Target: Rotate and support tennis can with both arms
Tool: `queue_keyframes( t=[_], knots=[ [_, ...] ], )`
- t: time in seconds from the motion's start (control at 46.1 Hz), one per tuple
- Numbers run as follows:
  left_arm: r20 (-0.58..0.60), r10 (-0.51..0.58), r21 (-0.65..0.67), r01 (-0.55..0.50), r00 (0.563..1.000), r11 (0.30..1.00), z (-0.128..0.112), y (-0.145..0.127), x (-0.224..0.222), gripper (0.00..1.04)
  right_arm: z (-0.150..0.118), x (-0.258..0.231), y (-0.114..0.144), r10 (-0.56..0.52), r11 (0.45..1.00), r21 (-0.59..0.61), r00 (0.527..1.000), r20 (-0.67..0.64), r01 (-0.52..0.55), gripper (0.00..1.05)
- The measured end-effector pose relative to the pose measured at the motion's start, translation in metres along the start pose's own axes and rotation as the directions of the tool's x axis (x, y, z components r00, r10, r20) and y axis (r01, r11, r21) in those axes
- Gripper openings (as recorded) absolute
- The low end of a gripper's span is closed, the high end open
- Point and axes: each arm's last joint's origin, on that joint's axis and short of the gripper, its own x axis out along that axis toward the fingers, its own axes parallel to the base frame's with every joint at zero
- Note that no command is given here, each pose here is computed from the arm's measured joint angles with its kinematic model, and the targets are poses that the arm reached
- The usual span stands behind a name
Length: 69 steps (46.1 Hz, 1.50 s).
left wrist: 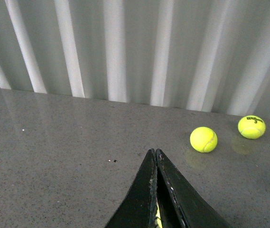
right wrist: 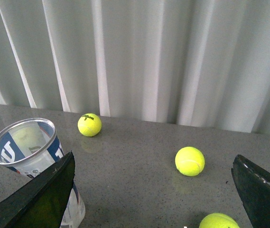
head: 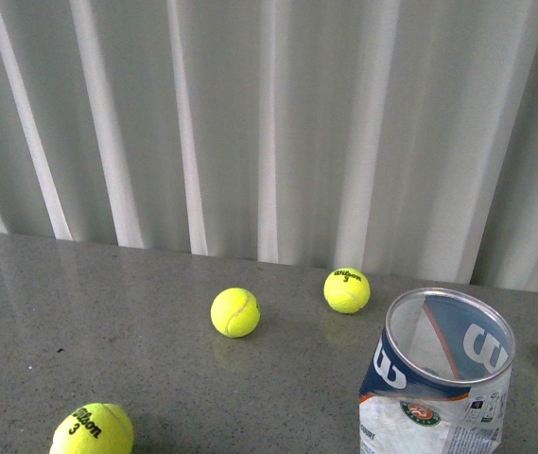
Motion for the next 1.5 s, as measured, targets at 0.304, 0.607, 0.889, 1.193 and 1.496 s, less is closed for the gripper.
queue_keyframes(
  t=[0.304, 0.607, 0.889, 1.193, 1.496],
  knots=[
    [0.002, 0.002, 0.000, -0.002, 1.000, 1.000, -0.009, 0.000, -0.012, 0.04, 0.000, 0.000, 0.000, 0.000, 1.000, 0.000, 1.000, 0.000, 0.000, 0.98],
    [0.034, 0.001, 0.000, -0.001, 0.999, 1.000, -0.011, 0.000, -0.021, 0.04, 0.000, 0.000, 0.000, 0.000, 1.000, 0.000, 1.000, 0.000, 0.000, 0.98],
    [0.033, 0.001, 0.000, -0.001, 0.999, 1.000, -0.011, 0.000, -0.028, 0.04, 0.000, 0.000, 0.000, 0.000, 1.000, 0.000, 1.000, 0.000, 0.000, 0.98],
    [0.030, 0.001, 0.000, -0.001, 1.000, 1.000, -0.014, 0.000, -0.041, 0.04, 0.000, 0.000, 0.000, 0.000, 1.000, 0.000, 1.000, 0.000, 0.000, 0.98],
    [0.028, 0.001, 0.000, -0.001, 1.000, 1.000, -0.014, 0.000, -0.041, 0.20, 0.000, 0.000, 0.000, 0.000, 1.000, 0.000, 1.000, 0.000, 0.000, 0.98]
  ],
)
